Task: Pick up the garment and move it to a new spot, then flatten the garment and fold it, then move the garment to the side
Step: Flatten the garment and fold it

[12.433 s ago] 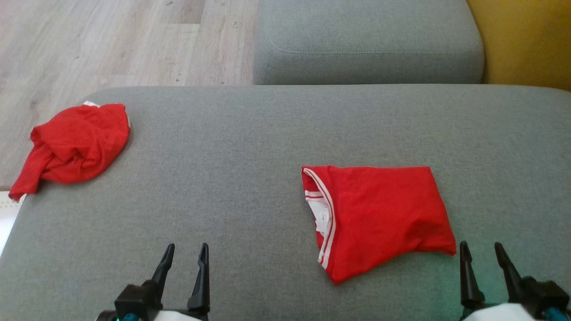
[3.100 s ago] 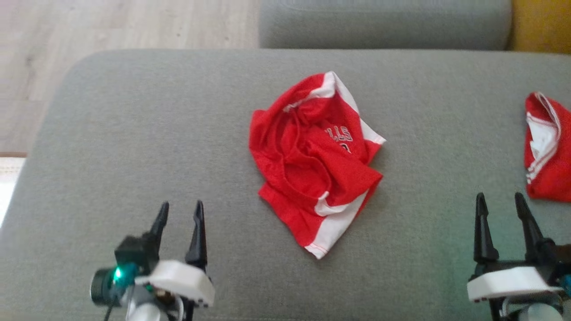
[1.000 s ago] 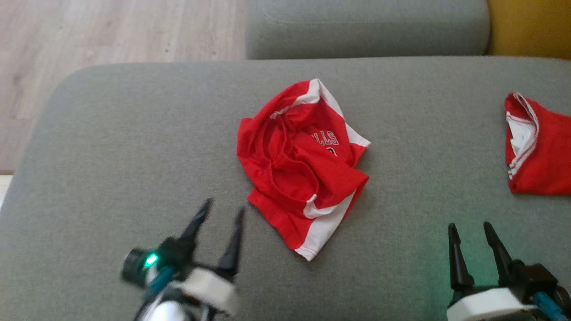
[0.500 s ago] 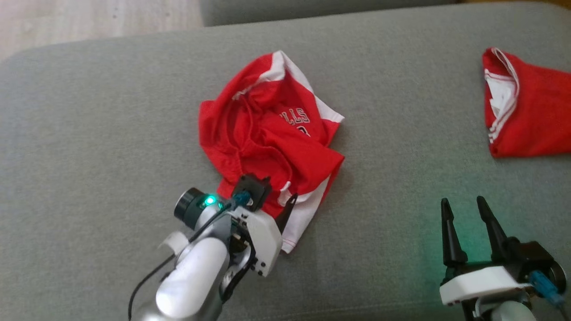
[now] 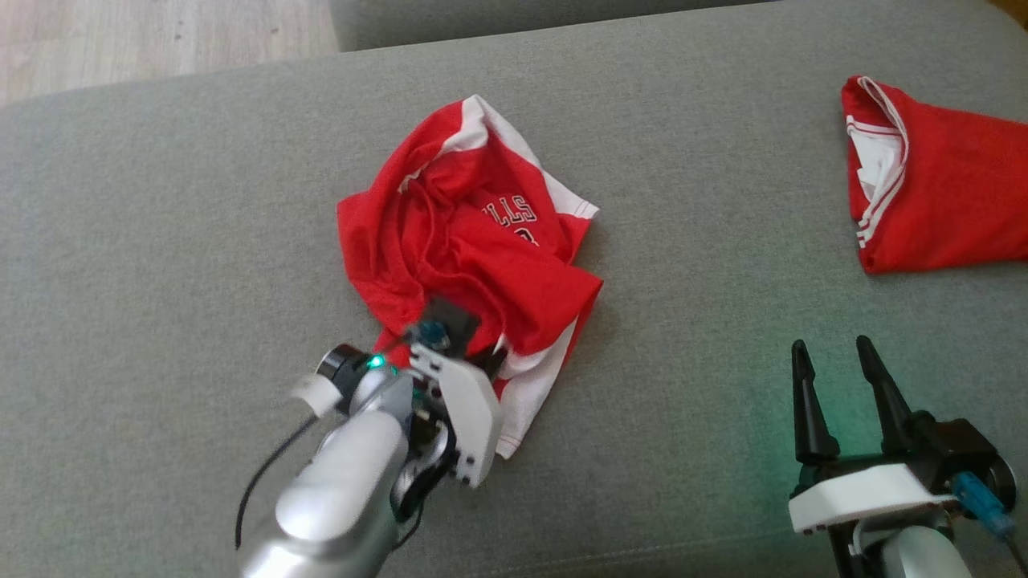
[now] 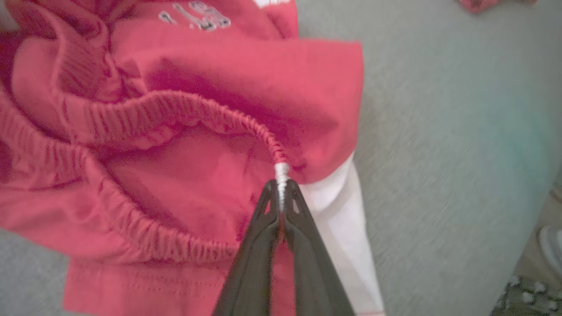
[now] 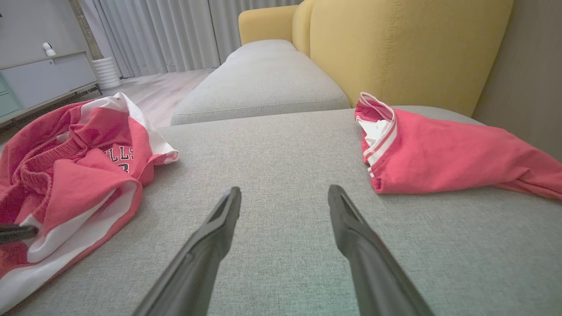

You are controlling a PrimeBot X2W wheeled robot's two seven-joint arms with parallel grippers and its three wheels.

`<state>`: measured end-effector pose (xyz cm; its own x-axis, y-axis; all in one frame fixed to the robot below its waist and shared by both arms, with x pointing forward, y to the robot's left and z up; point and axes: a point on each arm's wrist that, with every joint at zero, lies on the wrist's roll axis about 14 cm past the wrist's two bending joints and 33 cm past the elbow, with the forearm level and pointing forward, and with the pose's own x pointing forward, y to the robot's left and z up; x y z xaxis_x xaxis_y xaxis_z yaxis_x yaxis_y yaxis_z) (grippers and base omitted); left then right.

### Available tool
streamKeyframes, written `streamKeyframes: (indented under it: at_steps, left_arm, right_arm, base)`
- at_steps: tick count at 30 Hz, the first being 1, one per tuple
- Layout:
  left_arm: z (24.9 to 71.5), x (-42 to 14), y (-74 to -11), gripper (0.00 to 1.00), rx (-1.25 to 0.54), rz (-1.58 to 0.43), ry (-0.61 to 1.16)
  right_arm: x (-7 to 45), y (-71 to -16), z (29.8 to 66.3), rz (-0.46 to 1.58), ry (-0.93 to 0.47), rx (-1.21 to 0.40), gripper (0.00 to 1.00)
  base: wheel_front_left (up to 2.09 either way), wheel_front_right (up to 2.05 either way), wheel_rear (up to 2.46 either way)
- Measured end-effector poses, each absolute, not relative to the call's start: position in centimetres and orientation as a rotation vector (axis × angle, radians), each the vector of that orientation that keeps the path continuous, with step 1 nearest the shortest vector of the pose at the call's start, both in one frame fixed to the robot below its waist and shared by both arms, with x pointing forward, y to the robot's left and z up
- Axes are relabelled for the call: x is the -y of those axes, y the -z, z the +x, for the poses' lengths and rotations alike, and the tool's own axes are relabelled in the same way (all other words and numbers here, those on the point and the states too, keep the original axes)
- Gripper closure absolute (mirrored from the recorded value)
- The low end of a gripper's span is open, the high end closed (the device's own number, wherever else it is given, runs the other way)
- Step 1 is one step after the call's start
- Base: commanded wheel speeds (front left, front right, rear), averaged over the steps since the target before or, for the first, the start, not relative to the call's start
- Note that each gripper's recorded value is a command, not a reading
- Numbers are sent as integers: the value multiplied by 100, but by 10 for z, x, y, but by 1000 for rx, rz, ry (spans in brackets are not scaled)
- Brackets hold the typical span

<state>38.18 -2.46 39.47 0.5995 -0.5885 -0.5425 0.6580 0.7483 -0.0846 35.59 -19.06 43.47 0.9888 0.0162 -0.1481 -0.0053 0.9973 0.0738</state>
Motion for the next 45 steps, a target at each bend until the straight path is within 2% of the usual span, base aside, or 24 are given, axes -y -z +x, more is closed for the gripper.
streamKeyframes:
  at_steps: [4,13,23,31,34,36,38,41,45]
  left_arm:
    - [405,33,-428,100,-509,-5,702]
    - [515,45,-561,100,-183,-52,661]
    - [558,77,-639,100,30,-100,694]
    - [533,111,-663,100,49,-189,833]
    - [511,116,-653,100,-9,-237,897]
    - [472,118,-620,100,-125,-279,981]
    - [460,114,-605,100,-174,-293,995]
    - [433,79,-558,100,-304,-321,964]
    - [397,19,-504,100,-458,-336,827]
  right_arm:
    - [192,-434,354,74,-6,-153,0]
    - [200,-441,352,101,28,-131,0]
    - [236,-439,321,113,161,-145,0]
    - [241,-438,320,113,176,-145,0]
    - [239,-439,325,115,164,-141,0]
    - [233,-439,332,117,141,-138,0]
    - [230,-439,334,118,131,-137,0]
    - [223,-440,342,119,104,-133,0]
    - [212,-440,349,112,67,-131,0]
  base:
    - [0,0,0]
    - [0,0,0]
    - [0,0,0]
    - [0,0,0]
    - [0,0,0]
    - [0,0,0]
    - [0,0,0]
    - [0,0,0]
    - [0,0,0]
